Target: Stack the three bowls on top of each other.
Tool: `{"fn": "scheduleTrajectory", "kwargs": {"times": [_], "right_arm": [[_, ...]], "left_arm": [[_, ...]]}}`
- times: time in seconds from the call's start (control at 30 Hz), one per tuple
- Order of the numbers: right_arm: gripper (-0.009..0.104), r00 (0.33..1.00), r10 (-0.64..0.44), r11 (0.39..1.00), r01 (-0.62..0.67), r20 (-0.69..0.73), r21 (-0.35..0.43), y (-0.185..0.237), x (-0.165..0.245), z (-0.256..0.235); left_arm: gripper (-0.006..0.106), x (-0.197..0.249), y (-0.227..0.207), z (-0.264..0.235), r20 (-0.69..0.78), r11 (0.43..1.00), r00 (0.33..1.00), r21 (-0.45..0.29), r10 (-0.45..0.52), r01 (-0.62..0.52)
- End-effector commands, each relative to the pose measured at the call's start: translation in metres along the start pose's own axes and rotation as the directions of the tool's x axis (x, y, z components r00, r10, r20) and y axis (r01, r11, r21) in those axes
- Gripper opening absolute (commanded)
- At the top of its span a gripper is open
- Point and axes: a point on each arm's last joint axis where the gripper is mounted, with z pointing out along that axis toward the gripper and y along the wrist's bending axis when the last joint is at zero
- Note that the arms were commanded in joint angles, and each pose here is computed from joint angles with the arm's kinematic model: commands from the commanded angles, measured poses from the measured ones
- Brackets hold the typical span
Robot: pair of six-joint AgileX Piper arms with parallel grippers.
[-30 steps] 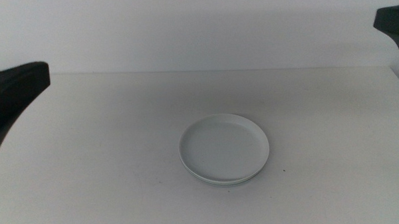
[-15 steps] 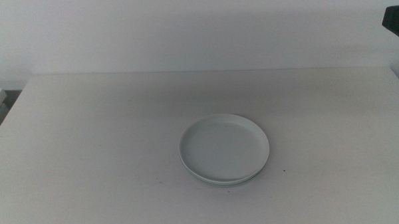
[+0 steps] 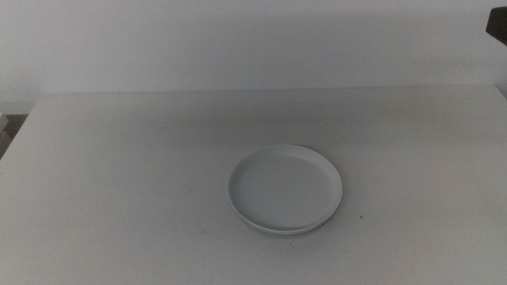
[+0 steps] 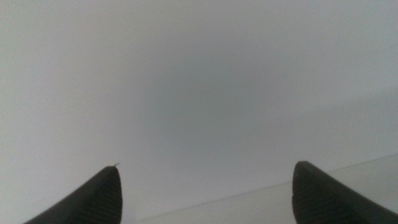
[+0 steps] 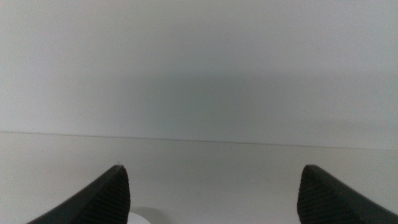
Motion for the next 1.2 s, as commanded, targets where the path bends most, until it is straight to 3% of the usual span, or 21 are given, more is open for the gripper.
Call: {"fn": "scheduleTrajectory", "kwargs": {"times": [0.0,0.07,0.2,0.33,0.47,0.63,0.7,0.77,1.17], "right_arm": [[0.082,1.000,-0.001,1.000,0.001,0.000,0.011,-0.002,0.003,0.001],[0.082,1.000,-0.019,1.000,0.018,0.012,0.019,-0.003,0.009,-0.004],[0.082,0.978,-0.122,0.991,0.111,0.169,0.072,-0.009,0.030,-0.027],[0.082,0.983,-0.122,0.989,0.108,0.139,0.104,-0.019,0.099,-0.047],[0.082,0.985,-0.109,0.979,0.083,0.132,0.188,-0.031,0.164,-0.072],[0.082,0.975,-0.115,0.969,0.067,0.192,0.238,-0.036,0.213,-0.083],[0.082,0.961,-0.127,0.969,0.068,0.244,0.237,-0.034,0.215,-0.089],[0.082,0.976,-0.121,0.969,0.077,0.181,0.234,-0.034,0.222,-0.090],[0.082,0.972,-0.138,0.967,0.090,0.192,0.240,-0.034,0.221,-0.090]], "left_arm": [[0.094,0.009,0.000,0.004,0.010,1.000,1.000,-0.019,-0.001,0.001],[0.094,0.022,-0.002,0.006,-0.003,1.000,1.000,-0.023,-0.004,0.004],[0.094,0.060,-0.010,-0.003,-0.049,1.000,0.999,-0.013,-0.019,0.018],[0.094,0.114,-0.022,-0.018,-0.090,1.000,0.996,-0.012,-0.023,0.022],[0.094,0.170,-0.035,-0.034,-0.113,0.999,0.993,-0.005,-0.040,0.040],[0.094,0.201,-0.042,-0.041,-0.097,1.000,0.995,-0.009,-0.027,0.026],[0.094,0.201,-0.042,-0.041,-0.103,1.000,0.994,-0.009,-0.027,0.026],[0.094,0.199,-0.041,-0.041,-0.080,1.000,0.996,-0.018,-0.027,0.025],[0.094,0.197,-0.041,-0.041,-0.061,0.997,0.995,-0.018,-0.081,0.080]]}}
